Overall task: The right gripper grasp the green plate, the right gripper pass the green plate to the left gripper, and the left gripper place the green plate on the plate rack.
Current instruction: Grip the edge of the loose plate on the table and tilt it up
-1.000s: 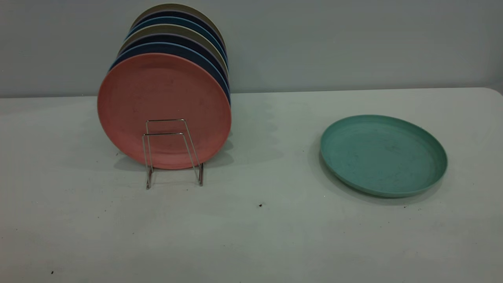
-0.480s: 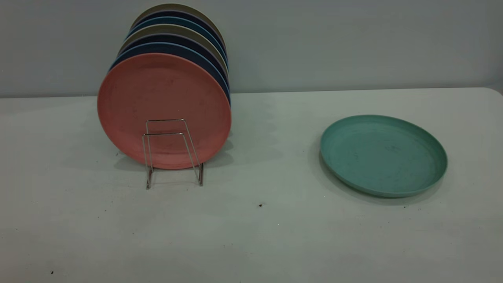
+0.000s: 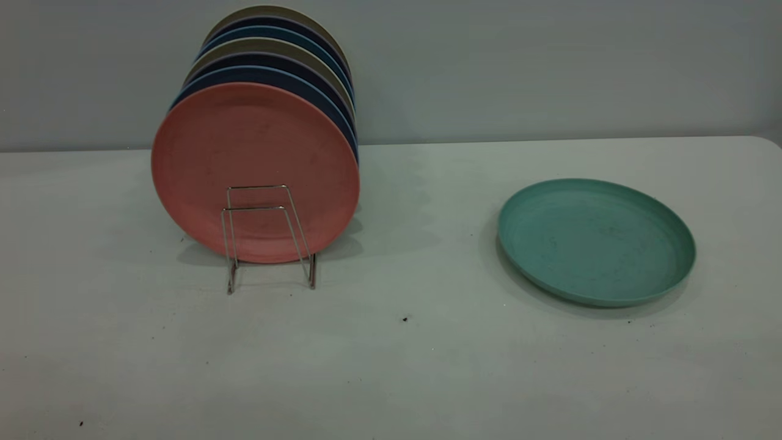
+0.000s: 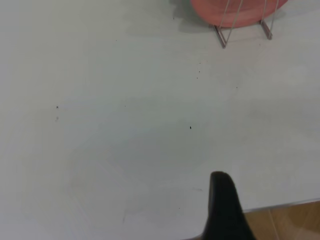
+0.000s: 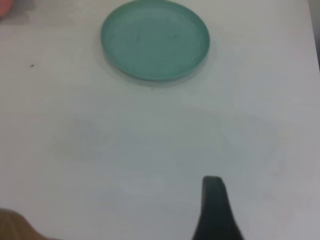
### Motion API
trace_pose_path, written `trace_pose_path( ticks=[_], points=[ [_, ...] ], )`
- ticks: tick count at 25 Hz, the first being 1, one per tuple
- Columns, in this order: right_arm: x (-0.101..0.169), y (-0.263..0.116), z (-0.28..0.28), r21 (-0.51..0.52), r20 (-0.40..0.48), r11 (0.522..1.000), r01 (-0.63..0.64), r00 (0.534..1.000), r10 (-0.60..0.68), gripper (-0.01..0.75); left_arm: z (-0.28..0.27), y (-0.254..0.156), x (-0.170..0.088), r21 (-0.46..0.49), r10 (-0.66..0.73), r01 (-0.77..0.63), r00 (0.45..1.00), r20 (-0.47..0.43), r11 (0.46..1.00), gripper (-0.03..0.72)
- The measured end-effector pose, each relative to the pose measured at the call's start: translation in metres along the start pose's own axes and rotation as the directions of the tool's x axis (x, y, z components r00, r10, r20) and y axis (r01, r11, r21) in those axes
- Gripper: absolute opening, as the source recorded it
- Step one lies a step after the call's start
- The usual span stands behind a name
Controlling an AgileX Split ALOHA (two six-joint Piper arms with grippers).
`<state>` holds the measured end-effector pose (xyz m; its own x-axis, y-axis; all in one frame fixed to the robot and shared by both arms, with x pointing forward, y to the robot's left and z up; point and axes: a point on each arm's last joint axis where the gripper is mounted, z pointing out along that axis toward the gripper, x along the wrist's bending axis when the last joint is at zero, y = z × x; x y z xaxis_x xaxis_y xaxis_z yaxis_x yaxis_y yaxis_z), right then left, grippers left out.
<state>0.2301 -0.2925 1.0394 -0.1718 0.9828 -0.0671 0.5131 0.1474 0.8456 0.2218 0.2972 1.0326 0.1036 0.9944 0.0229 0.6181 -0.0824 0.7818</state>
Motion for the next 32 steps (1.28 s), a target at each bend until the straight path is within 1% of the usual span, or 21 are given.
trace_pose_path(
  ticks=[8,9,12,13,14,16,18,20,23,25,27,30,31,32],
  points=[
    [0.0,0.0,0.0,0.0,0.0,1.0,0.0,1.0,0.0,0.531,0.0,0.001,0.0,-0.005,0.0,0.0,1.0,0.0,1.0,0.505],
    [0.0,0.0,0.0,0.0,0.0,1.0,0.0,1.0,0.0,0.531,-0.001,0.002,0.0,-0.016,0.0,0.0,1.0,-0.001,1.0,0.505],
    [0.0,0.001,-0.001,-0.008,0.001,1.0,0.002,1.0,-0.002,0.522,-0.005,0.011,-0.001,-0.1,-0.003,0.004,1.0,0.013,0.995,0.505],
    [0.0,0.004,-0.002,-0.026,0.004,1.0,0.011,1.0,-0.01,0.517,-0.005,0.015,-0.002,-0.107,-0.003,0.006,1.0,0.025,0.994,0.505],
    [0.0,0.008,-0.003,-0.057,0.0,0.998,0.018,1.0,-0.018,0.509,-0.002,0.019,-0.003,-0.095,-0.005,0.009,0.999,0.042,0.995,0.505],
    [0.003,0.022,0.0,-0.109,-0.046,0.994,0.007,0.999,-0.012,0.498,0.006,0.03,-0.006,-0.054,-0.006,0.01,0.996,0.086,0.998,0.505],
    [0.007,0.037,0.01,-0.121,-0.122,0.992,-0.027,0.992,0.012,0.495,0.02,0.046,-0.009,-0.021,-0.003,0.006,0.989,0.147,1.0,0.505],
    [0.01,0.052,0.028,-0.082,-0.196,0.996,-0.046,0.98,0.029,0.495,0.034,0.062,-0.012,-0.014,0.001,0.002,0.98,0.199,1.0,0.505],
    [0.01,0.072,0.058,-0.04,-0.258,0.997,-0.065,0.965,0.053,0.495,0.056,0.084,-0.014,-0.008,-0.004,0.006,0.968,0.25,1.0,0.505],
    [0.008,0.082,0.082,-0.007,-0.269,0.995,-0.096,0.959,0.09,0.495,0.069,0.098,-0.014,0.0,-0.015,0.016,0.963,0.27,1.0,0.505],
    [0.005,0.088,0.111,0.063,-0.267,0.988,-0.14,0.952,0.152,0.494,0.079,0.108,-0.014,0.012,-0.027,0.025,0.959,0.282,1.0,0.505],
    [0.002,0.089,0.155,0.159,-0.264,0.974,-0.161,0.944,0.199,0.494,0.091,0.114,-0.013,0.033,-0.039,0.032,0.959,0.279,0.999,0.505],
    [0.002,0.089,0.168,0.19,-0.271,0.97,-0.149,0.942,0.198,0.494,0.094,0.115,-0.012,0.038,-0.043,0.034,0.96,0.276,0.999,0.505],
    [0.002,0.092,0.179,0.203,-0.281,0.968,-0.145,0.939,0.2,0.494,0.096,0.116,-0.012,0.04,-0.043,0.034,0.961,0.274,0.999,0.505]
  ],
)
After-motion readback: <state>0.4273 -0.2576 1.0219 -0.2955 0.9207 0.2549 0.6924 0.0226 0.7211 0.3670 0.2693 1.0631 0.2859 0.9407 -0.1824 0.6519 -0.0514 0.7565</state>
